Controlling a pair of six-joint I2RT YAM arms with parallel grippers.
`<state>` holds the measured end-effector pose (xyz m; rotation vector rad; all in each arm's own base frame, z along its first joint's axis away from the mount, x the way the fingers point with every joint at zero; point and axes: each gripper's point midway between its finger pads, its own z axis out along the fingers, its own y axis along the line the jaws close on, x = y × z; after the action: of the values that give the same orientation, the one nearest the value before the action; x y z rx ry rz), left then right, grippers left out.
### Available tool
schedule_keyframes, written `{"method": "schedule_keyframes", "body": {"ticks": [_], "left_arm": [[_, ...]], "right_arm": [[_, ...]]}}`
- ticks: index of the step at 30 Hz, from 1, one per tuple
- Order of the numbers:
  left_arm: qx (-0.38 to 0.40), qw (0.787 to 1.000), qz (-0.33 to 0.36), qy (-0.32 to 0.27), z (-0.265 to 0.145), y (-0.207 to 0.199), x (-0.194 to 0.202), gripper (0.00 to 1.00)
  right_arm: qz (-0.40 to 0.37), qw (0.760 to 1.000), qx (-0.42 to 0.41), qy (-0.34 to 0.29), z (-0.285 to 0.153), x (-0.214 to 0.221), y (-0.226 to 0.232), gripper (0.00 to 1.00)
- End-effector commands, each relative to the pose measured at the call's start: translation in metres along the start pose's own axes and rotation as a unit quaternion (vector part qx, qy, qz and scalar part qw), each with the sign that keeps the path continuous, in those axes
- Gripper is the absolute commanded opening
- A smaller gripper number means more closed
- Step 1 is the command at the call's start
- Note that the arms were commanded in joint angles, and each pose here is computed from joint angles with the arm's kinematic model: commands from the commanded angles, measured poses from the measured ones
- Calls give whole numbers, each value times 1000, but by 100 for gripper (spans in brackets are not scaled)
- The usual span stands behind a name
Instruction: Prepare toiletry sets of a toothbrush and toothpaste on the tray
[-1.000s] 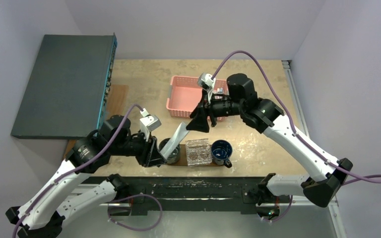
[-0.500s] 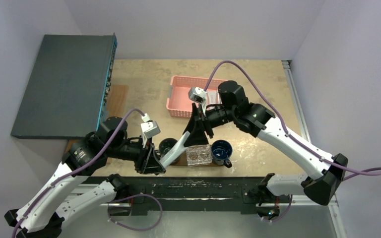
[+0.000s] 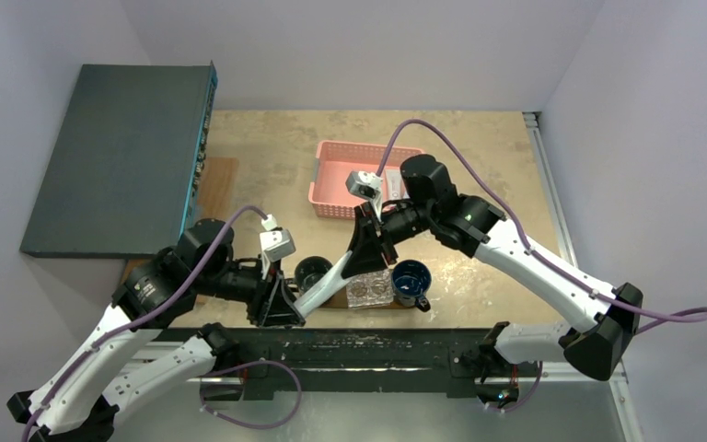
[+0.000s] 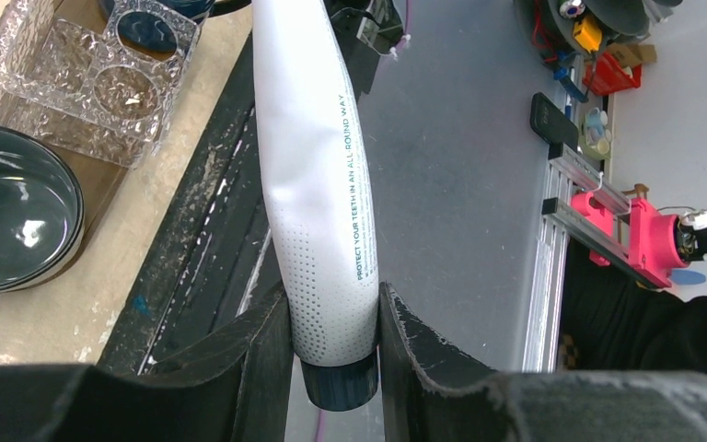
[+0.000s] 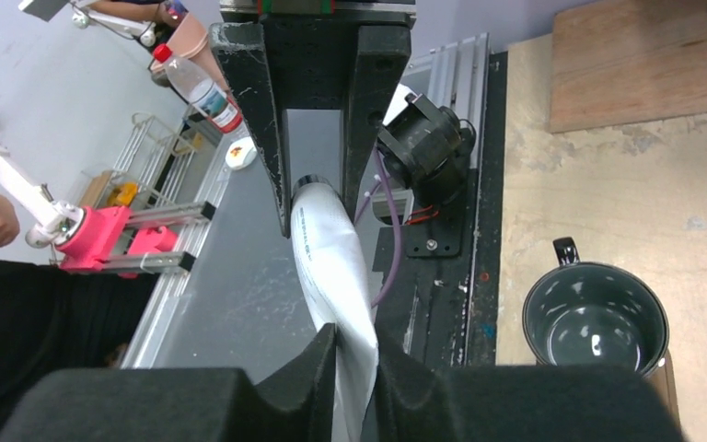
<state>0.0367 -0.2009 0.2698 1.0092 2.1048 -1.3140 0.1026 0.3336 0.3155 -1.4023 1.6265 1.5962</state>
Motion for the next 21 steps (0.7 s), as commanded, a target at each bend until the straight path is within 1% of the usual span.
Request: {"method": "schedule_keyframes", "body": {"ticks": [1,3,7,8,9,15,18,21], "left_arm": [[17,999,34,-22,-7,-11,-12,0],[16,999,34,-22,-6,-11,-12,0],[5,999,34,-25,-6,-7,-13,0],[1,999,32,-25,-6,-5,-14,2],[-1,999,31,-26,-5,-4,-14,7],[-20,999,31,-36,-3,3,-19,44],[-36,998,32,-42,-4,8,-22,55],[-60,996,35,-48,-5,16,-26,62]], "right_arm": [[-11,1000,-28,-4,0,-1,10,13],[-12,999,-31,-4,0,-1,11,0],[-13,1000,-28,-7,-1,-1,12,0],[-13,1000,-27,-10,-1,-2,13,0],[-15,999,-25,-13,-1,-4,13,0],[-15,1000,4,-25,-5,-13,11,0],[-13,999,19,-22,-7,-16,10,0],[-11,999,41,-18,-11,-17,7,0]]}}
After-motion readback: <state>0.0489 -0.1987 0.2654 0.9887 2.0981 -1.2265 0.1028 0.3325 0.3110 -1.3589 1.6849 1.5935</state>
